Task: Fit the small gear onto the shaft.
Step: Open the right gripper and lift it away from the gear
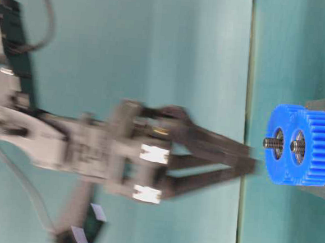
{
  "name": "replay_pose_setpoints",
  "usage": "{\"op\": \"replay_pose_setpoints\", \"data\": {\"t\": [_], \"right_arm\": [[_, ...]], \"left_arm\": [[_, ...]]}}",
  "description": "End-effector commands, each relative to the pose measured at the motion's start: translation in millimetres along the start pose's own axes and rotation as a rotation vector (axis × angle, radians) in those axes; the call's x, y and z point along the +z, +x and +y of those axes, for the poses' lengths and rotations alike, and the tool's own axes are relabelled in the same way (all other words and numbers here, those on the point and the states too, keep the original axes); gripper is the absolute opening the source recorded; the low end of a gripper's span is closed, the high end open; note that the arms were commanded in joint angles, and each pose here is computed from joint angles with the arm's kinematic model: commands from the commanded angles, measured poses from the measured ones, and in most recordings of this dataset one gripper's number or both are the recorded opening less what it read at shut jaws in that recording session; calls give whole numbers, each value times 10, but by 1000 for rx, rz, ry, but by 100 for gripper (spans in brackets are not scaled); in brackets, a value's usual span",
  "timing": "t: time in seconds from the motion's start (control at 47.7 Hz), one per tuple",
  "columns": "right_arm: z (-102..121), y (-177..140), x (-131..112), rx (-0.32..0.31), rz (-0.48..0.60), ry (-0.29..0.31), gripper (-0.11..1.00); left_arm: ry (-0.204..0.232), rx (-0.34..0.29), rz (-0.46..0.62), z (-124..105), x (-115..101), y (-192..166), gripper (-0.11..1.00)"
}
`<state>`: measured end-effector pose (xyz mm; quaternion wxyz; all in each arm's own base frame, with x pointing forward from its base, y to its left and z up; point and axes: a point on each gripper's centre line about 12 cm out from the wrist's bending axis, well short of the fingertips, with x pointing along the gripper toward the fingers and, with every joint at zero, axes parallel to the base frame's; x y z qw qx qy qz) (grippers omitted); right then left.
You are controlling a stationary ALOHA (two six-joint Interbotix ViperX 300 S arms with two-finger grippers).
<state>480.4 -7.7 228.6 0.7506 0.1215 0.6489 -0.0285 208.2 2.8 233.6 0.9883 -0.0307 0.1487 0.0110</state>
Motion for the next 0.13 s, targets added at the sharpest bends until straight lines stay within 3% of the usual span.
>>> {"op": "replay_pose_setpoints", "data": {"t": [0.0,0.105], "right_arm": [[68,-453,-60,16,-83,-19,57],[63,-562,-168,21,-104,-21,56]], "left_arm": [[1,0,-22,-2,84,7,0],[1,0,-20,-2,77,7,0]]}}
